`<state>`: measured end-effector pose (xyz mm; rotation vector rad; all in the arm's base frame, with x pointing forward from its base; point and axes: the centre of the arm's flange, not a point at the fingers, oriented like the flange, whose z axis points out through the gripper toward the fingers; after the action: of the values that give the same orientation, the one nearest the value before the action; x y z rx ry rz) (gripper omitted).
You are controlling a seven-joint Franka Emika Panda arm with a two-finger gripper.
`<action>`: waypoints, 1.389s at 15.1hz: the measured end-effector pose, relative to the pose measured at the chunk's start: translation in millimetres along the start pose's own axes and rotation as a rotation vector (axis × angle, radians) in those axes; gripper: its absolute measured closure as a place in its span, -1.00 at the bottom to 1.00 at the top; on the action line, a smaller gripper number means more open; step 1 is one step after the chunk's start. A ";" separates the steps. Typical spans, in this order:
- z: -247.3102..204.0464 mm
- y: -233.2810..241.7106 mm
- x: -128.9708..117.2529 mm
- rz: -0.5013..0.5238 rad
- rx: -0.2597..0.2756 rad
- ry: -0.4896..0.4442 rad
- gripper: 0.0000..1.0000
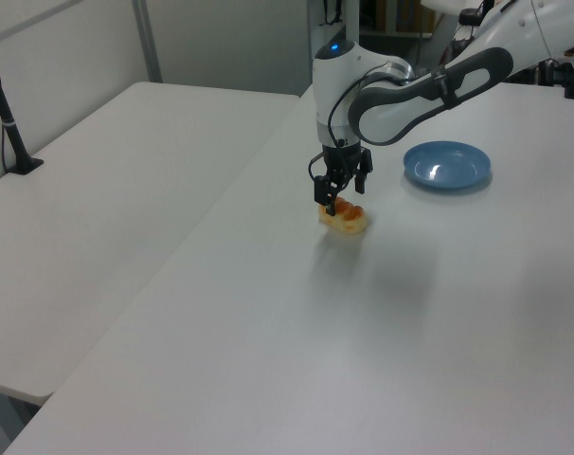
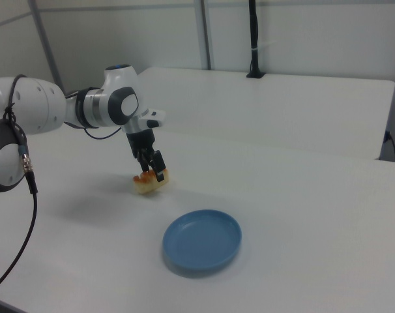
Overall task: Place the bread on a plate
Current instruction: 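Close the gripper on the bread roll and lift it, then carry the held bread roll over the light blue plate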
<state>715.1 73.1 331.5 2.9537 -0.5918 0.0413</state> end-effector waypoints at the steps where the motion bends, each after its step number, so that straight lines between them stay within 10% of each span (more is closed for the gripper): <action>1: 0.2 -0.2 -0.1 0.001 0.000 0.000 -1.00; 5: 19.2 -7.8 -5.4 -0.013 -0.045 -0.003 -0.89; 8: 22.0 -16.9 -8.3 -0.017 -0.053 0.004 -0.07; 10: 11.0 -13.0 -3.0 -0.007 -0.044 0.021 0.09; 21: -177.0 156.7 -14.4 -0.034 0.013 0.024 0.13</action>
<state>641.1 -41.5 525.1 2.9704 -0.5406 0.0769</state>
